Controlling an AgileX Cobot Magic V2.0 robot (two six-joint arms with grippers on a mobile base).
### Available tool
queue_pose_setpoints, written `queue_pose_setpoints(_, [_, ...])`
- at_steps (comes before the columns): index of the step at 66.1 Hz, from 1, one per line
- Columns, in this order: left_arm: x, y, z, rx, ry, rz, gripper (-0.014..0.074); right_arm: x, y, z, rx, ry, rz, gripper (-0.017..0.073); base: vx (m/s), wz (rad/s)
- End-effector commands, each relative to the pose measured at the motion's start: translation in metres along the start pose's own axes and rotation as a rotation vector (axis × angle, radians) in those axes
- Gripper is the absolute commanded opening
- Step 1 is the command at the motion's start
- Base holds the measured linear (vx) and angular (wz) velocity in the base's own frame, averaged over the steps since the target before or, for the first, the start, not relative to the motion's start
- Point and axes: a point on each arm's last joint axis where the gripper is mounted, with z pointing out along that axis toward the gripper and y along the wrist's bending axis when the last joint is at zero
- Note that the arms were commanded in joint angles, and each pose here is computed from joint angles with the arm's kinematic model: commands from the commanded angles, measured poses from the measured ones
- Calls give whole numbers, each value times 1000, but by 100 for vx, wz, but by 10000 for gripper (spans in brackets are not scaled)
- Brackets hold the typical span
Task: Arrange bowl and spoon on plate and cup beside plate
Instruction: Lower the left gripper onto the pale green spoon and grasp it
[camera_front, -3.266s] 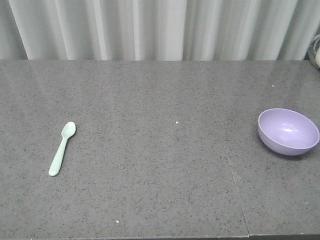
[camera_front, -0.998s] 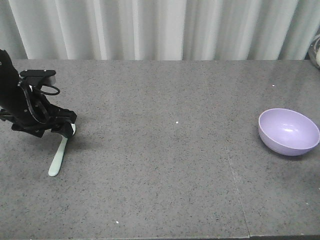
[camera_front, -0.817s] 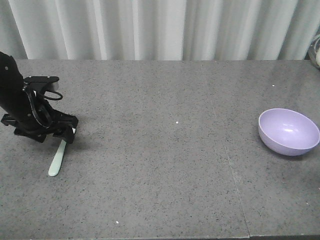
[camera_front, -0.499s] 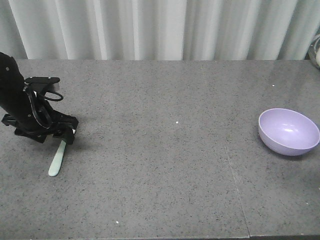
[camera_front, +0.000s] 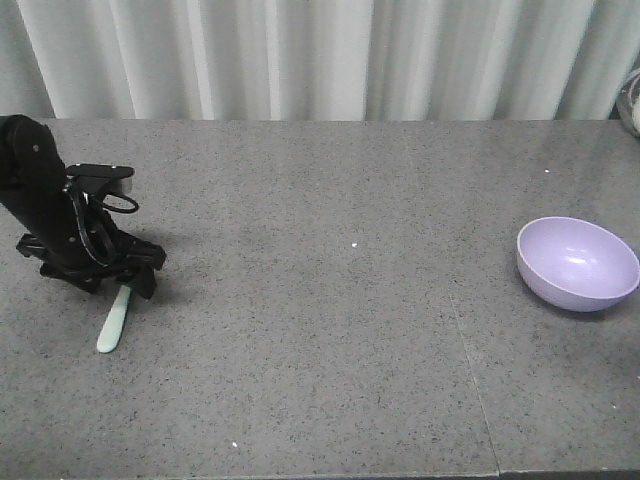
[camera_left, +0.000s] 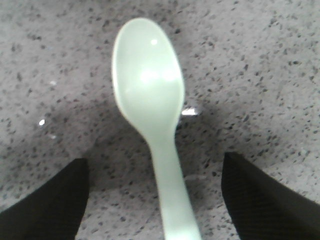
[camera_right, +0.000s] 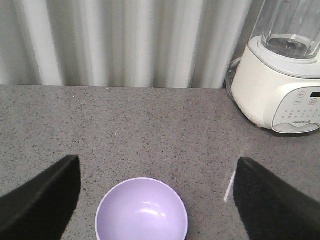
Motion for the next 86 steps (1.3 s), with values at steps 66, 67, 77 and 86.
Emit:
queue_pose_setpoints(66, [1,-15,-5,-27,44,-101,346,-15,0,-7,-11,-100,-2,594,0,0])
queue_pose_setpoints(67, [2,-15,-5,-27,46,-101,329,-15,0,-7,-11,-100,-2,594,0,0])
queue_pose_setpoints(77, [4,-15,-5,-30,72,-98,188,-15,0,-7,-12,-97,0,594,0,0])
queue_pose_setpoints(86, [5,-15,-6,-27,88,-59,37,-14,0,-7,-11,-89,2,594,0,0])
